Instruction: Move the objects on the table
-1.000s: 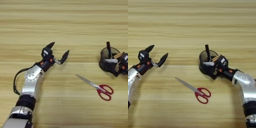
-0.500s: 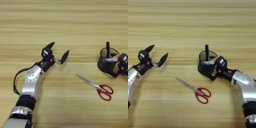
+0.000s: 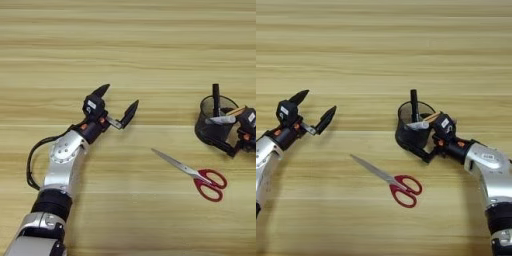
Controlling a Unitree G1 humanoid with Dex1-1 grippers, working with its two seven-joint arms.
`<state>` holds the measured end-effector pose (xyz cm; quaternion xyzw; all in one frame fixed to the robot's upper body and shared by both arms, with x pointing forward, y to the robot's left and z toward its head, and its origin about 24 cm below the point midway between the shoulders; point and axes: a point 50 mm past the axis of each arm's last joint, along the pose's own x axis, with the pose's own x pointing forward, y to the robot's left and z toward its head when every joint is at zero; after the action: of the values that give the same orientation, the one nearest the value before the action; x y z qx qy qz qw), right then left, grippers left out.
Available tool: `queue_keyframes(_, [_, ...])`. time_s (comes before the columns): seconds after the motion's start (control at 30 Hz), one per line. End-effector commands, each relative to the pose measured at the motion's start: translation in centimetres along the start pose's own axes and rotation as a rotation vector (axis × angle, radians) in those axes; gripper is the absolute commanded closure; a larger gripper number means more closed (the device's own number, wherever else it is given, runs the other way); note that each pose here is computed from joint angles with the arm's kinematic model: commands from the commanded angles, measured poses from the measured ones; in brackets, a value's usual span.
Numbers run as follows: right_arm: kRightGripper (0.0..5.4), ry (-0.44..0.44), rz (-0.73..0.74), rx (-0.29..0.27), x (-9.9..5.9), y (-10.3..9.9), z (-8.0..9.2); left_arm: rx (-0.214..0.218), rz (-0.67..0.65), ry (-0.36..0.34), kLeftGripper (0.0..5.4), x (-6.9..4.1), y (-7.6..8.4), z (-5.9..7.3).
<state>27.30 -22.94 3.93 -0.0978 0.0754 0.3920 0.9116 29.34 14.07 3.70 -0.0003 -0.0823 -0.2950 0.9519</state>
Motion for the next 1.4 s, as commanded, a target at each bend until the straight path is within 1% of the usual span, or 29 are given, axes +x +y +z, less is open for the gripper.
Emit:
queue_keyframes(0.03, [0.01,0.025,0.015,0.018,-0.9,-0.1,-0.5,0.023,-0.007,-0.005,0.0,0.3,0.2,0.3])
queue_keyframes(0.27, [0.01,0.042,0.038,0.027,-1.7,-0.1,-0.9,0.024,-0.007,-0.005,0.0,0.3,0.2,0.2])
queue_keyframes(0.43, [0.01,0.043,0.046,0.025,-2.5,-0.1,-0.9,0.025,-0.007,-0.003,0.0,0.3,0.3,0.2])
queue_keyframes(0.53, [0.01,0.047,0.046,0.023,-3.0,-0.1,-0.8,0.024,-0.007,-0.002,0.0,0.3,0.3,0.2])
queue_keyframes(0.9, [0.01,0.106,0.031,0.022,-5.5,-0.6,-1.4,0.026,-0.009,-0.001,0.0,0.4,0.3,0.2])
queue_keyframes(1.1, [0.01,0.1,0.022,0.0,-6.4,-1.2,-0.6,0.028,-0.011,0.0,0.0,0.5,0.3,0.2])
queue_keyframes(1.4, [0.01,0.049,-0.023,-0.056,-7.7,-2.7,1.5,0.029,-0.012,0.003,0.0,0.6,0.4,0.1])
